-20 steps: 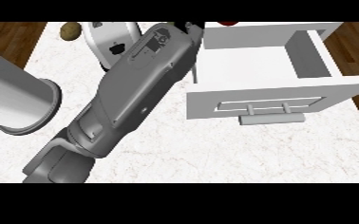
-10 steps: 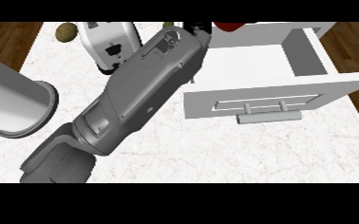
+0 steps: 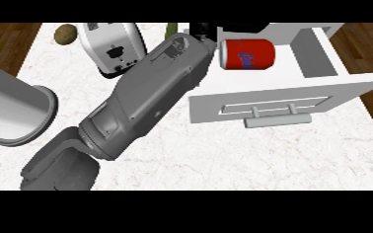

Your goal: Pick up the can, place it into the drawer and close the drawer

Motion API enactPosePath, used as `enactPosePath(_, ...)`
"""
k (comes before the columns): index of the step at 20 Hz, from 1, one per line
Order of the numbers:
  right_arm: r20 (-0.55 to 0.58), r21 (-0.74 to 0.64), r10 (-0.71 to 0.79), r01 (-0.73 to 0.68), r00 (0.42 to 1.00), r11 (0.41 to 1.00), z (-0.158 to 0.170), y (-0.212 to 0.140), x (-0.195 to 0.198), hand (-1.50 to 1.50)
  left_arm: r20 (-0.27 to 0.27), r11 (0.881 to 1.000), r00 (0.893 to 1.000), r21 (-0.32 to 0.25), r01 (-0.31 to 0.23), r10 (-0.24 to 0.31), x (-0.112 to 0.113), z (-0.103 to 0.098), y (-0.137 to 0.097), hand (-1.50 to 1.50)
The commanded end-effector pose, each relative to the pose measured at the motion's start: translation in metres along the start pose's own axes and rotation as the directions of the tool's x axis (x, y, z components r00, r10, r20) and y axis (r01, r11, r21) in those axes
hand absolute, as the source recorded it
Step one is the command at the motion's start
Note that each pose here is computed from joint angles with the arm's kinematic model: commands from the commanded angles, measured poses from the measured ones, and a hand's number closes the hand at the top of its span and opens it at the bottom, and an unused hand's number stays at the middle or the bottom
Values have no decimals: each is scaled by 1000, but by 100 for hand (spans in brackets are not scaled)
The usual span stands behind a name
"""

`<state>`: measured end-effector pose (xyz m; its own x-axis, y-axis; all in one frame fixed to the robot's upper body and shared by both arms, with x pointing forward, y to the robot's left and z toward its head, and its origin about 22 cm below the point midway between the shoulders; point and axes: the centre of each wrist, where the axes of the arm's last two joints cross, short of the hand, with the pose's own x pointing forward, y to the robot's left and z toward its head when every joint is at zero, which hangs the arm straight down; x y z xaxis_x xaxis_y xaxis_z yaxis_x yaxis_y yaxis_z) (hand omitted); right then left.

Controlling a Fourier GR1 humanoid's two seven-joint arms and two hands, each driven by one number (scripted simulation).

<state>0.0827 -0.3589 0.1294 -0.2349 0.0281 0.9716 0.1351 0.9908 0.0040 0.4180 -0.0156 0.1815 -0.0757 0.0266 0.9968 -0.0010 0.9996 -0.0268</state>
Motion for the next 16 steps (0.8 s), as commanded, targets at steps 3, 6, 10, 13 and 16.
enactPosePath(3, 2, 20, -5, 5, 1000, 1000, -1, 4, 1, -150, -1, 999, 1000, 48, 25, -25, -12, 4, -1, -150)
enactPosePath(6, -1, 0, -18, 18, 1000, 1000, -12, 7, 0, -150, -11, 997, 1000, 75, 26, -25, -9, 0, -1, -150)
enactPosePath(10, 1, 9, -6, 6, 1000, 1000, -10, 14, 3, -150, -3, 995, 1000, 94, 29, -28, -14, 1, 1, -150)
enactPosePath(13, 20, 28, -15, 15, 1000, 1000, -13, 8, 6, -150, 8, 996, 1000, 89, 23, -24, -28, 0, 9, -150)
enactPosePath(16, 33, 14, 31, -31, 999, 999, -6, -1, 0, -150, 17, 996, 1000, 90, -1, 0, -26, 4, 4, -150)
